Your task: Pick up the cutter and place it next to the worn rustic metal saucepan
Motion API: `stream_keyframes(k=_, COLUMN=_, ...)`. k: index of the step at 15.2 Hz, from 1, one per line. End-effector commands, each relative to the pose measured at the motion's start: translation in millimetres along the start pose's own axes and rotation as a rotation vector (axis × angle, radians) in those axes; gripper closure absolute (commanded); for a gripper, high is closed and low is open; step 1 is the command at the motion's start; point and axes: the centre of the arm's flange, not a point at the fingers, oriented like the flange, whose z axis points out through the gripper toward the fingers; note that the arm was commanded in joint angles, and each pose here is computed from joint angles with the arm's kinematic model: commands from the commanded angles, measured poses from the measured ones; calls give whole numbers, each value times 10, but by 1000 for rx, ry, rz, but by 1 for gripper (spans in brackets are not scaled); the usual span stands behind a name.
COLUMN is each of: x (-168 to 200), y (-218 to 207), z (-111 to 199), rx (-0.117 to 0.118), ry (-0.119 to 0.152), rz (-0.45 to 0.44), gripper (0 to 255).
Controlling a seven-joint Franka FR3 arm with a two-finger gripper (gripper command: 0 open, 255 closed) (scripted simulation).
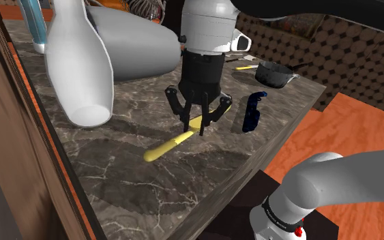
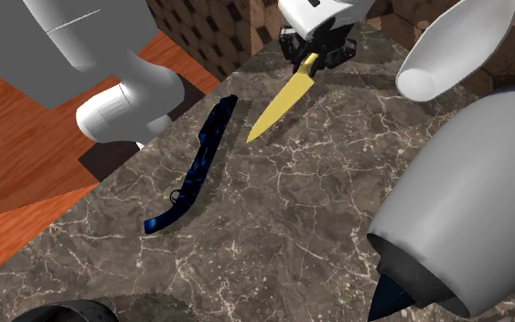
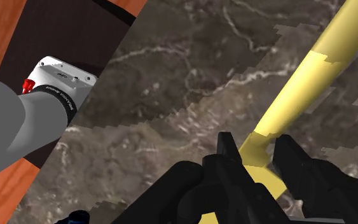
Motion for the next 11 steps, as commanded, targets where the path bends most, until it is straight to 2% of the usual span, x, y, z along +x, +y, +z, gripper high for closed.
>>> stream_keyframes(k=1, x=-21, y=13, z=-116, rx=0, ry=0, rz=0, gripper=255)
stream_keyframes(k=11, x=-69, y=72, z=-639, rx=0, ry=0, rz=0, gripper=255)
